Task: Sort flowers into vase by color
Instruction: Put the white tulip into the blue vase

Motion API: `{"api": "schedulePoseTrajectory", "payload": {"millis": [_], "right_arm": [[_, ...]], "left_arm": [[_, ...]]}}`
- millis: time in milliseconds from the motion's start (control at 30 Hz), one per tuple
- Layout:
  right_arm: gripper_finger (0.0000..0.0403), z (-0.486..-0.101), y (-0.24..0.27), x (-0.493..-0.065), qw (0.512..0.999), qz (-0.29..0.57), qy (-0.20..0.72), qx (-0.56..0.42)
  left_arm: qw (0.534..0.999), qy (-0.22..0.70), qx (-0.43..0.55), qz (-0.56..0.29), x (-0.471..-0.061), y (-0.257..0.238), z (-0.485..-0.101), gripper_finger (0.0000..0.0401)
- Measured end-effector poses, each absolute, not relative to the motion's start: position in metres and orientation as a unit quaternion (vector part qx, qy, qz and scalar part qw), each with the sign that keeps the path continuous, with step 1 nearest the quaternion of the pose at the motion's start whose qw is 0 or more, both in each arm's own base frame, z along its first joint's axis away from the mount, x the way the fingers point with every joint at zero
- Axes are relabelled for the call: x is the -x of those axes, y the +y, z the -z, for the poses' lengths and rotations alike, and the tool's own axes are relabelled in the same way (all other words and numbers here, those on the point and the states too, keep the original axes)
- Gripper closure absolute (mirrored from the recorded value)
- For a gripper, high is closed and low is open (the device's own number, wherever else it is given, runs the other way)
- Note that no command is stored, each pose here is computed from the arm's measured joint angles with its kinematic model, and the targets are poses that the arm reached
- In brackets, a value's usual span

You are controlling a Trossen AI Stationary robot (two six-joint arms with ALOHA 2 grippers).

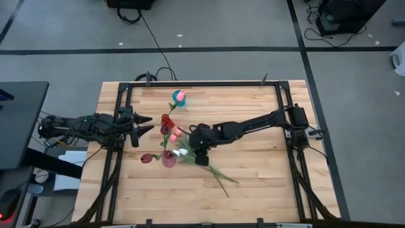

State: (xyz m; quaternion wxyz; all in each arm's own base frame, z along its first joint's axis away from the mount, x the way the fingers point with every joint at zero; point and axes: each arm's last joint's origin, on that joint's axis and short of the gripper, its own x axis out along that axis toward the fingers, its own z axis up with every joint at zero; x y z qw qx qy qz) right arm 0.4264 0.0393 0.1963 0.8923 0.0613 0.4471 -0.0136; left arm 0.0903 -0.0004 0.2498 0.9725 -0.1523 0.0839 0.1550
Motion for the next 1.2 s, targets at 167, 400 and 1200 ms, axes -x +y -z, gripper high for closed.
{"api": "schedulePoseTrajectory", "payload": {"millis": [167, 400, 1200], "right_arm": [[0.0269, -0.178, 0.057, -0.423, 0.871, 0.052, 0.484, -0.072], [0.028, -0.172, 0.071, -0.421, 0.863, 0.07, 0.491, -0.096], [0.0289, -0.15, 0.069, -0.424, 0.859, 0.046, 0.51, 0.0]], "left_arm": [[0.972, 0.081, 0.152, -0.159, -0.09, 0.0, -0.25, 0.0198], [0.972, 0.078, 0.153, -0.159, -0.09, 0.0, -0.251, 0.0198], [0.972, 0.082, 0.154, -0.16, -0.09, 0.0, -0.25, 0.0198]]}}
